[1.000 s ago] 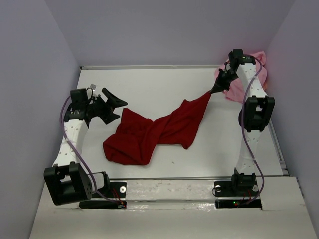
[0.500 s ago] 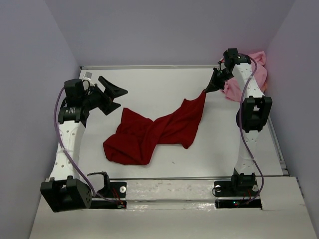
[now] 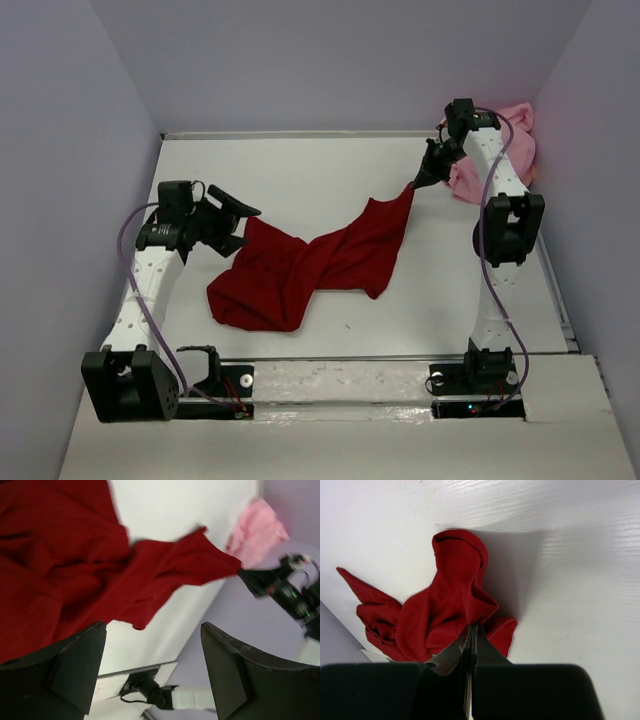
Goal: Fold and stack the t-shirts
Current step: Flatten out the tshirt
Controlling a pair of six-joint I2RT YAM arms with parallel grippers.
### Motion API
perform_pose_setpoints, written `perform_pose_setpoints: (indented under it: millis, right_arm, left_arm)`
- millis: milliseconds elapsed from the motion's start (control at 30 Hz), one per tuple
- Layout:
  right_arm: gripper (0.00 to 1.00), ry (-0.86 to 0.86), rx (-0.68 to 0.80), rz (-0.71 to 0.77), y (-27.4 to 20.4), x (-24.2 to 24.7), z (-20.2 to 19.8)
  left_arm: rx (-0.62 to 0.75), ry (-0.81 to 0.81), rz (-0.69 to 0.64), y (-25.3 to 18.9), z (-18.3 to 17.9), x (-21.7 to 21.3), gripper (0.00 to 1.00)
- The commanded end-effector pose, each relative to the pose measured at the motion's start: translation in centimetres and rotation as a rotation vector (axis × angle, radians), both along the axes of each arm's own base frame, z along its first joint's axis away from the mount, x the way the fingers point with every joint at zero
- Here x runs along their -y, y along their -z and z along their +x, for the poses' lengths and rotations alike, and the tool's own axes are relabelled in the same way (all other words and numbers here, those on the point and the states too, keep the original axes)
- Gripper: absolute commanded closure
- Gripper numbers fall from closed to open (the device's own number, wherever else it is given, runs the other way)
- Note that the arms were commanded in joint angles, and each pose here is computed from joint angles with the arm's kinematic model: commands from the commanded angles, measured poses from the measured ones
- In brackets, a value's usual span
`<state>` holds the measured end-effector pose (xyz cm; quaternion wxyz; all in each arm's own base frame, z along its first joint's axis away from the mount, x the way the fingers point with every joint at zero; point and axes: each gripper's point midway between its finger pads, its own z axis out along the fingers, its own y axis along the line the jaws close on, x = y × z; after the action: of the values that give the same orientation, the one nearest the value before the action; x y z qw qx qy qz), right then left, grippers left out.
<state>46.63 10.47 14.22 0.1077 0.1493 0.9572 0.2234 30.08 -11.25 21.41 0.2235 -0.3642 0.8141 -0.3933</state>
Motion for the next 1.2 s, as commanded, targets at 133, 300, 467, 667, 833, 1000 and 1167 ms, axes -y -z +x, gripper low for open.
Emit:
perform_pose_setpoints:
  millis: [133,300,467,667,833,1000,1167]
  right_arm:
    - [1.00,-0.032,0.105,-0.004,-3.3,-0.5,-0.5]
    - [1.00,-0.058,0.135,-0.026,-3.2,-2.5,-1.1]
    - [1.00,-0.074,0.168,-0.057,-3.4,-3.4,-1.8]
    - [1.00,-0.070,0.188,-0.058,-3.6,-3.2,-2.3]
    - [1.00,-0.072,0.192,-0.052,-4.0,-3.3,-2.7]
    - [1.00,-0.075,0.189,-0.054,-3.8,-3.2,-2.8]
    - [1.00,-0.077,0.184,-0.046,-3.6,-3.4,-2.7]
  left_arm:
    - [-0.572,-0.426,0.234,8.5,-7.9,-3.0,0.19]
    - [-0.756,-0.469,0.242,11.7,-10.6,-2.2,0.26]
    - [-1.003,-0.396,0.396,14.9,-12.5,-2.4,0.29]
    - [-0.974,-0.445,0.373,14.2,-9.1,-1.9,0.30]
    - [-0.947,-0.437,0.407,12.6,-7.2,-2.1,0.30]
    - [-0.938,-0.437,0.386,12.2,-6.5,-1.6,0.30]
    - [-1.006,-0.415,0.408,13.8,-7.2,-1.5,0.30]
